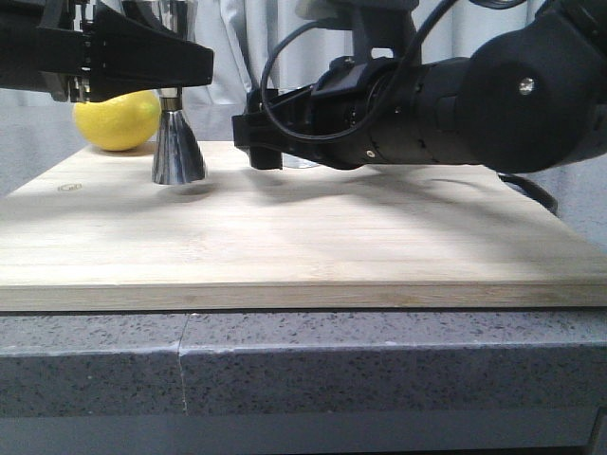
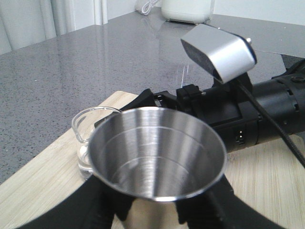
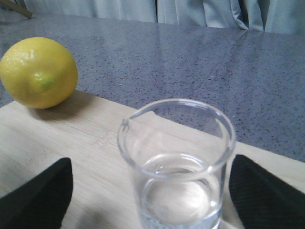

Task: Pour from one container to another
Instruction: 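Lift the beaker with the right gripper above the jigger cup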

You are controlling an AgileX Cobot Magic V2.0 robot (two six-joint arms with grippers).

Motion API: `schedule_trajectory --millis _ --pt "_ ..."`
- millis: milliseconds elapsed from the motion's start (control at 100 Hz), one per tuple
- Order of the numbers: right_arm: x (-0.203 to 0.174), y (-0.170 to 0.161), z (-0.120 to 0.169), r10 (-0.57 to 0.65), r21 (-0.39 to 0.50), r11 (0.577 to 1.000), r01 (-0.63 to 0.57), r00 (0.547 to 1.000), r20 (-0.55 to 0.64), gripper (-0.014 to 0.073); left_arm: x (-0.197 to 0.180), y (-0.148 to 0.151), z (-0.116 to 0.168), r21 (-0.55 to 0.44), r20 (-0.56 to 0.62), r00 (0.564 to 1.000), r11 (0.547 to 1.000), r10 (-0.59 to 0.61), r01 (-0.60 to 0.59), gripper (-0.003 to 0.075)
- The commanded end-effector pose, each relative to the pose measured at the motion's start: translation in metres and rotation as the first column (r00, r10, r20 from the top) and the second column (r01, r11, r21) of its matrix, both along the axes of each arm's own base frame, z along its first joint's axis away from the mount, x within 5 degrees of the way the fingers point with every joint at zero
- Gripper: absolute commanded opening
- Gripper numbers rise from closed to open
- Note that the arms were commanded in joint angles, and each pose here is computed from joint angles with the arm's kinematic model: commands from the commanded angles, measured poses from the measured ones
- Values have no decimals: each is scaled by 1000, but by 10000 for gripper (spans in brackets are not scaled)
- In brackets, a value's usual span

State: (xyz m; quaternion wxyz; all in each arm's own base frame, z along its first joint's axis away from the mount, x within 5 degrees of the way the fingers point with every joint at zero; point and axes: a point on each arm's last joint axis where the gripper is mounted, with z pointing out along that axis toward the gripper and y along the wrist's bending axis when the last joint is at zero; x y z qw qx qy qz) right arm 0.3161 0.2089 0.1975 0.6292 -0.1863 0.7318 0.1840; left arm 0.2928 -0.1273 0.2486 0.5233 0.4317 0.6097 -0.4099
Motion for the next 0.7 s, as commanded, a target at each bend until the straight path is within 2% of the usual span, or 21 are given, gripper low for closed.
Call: schedule_trajectory --millis 0,130,260,350,690 --pt "4 1 28 -4 67 998 -4 992 122 596 -4 -3 33 -143 71 997 989 -14 24 274" --pt "6 2 29 -4 68 998 -4 992 128 557 -4 -3 33 -143 71 997 989 -14 24 274" --pt "6 2 30 -3 67 998 -6 991 131 418 -4 -3 33 -143 71 997 989 -14 24 274" --pt "6 2 30 -3 67 998 -6 991 131 353 -4 -3 33 -143 71 997 989 -14 24 274" --pt "4 1 34 2 41 999 -7 990 140 333 -4 -3 33 -143 71 997 989 -14 24 274"
